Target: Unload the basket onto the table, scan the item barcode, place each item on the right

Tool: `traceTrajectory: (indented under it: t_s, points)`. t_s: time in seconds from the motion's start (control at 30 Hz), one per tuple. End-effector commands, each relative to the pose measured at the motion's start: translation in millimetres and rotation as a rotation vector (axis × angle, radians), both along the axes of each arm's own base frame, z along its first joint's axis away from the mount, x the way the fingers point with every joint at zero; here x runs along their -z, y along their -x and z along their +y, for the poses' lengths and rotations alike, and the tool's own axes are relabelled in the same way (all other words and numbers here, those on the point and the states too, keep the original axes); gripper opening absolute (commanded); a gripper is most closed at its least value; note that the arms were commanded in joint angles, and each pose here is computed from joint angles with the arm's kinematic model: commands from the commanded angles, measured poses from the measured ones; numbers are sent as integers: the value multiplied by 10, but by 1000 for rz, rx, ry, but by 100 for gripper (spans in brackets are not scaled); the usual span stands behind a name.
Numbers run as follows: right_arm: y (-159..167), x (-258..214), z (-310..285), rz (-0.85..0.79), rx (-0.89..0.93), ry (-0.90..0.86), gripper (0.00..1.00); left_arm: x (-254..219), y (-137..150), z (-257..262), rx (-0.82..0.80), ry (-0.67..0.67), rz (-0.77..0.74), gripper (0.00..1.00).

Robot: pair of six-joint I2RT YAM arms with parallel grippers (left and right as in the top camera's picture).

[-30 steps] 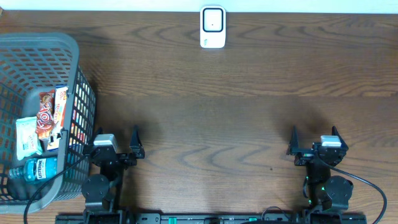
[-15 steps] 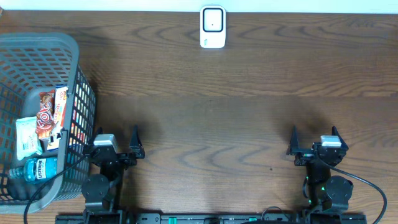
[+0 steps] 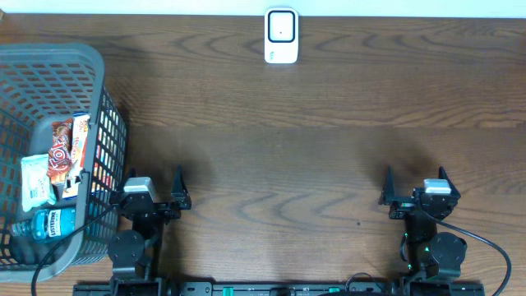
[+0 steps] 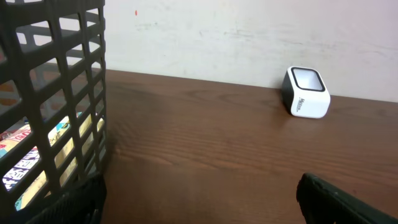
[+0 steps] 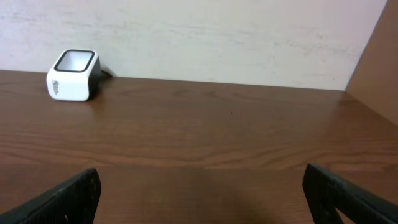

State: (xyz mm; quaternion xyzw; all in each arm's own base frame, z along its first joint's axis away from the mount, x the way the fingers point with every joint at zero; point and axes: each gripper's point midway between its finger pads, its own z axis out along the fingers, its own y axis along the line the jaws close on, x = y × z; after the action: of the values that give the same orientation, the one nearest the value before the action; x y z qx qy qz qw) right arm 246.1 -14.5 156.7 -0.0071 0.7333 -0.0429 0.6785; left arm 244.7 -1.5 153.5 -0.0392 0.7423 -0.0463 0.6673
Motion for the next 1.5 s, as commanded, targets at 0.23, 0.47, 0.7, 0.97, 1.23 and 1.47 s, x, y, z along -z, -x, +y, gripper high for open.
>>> traceTrajectory:
  t_s: [0.23,0.47,0.7,0.97,1.23,1.47]
  points:
    - [2,5,9,2,-1,13,99,156,5,-12,6,-4,45,98]
    - [2,5,8,2,-1,13,99,146,6,-19,5,39,43,98]
    - [2,5,8,2,-1,13,99,60,14,-63,29,56,28,98]
    - [2,5,8,2,-1,13,99,-174,36,-64,28,84,-18,98]
    - [2,5,8,2,-1,13,99,-352,58,-103,49,98,-6,98]
    - [2,5,9,2,-1,13,99,-504,38,-149,75,102,24,98]
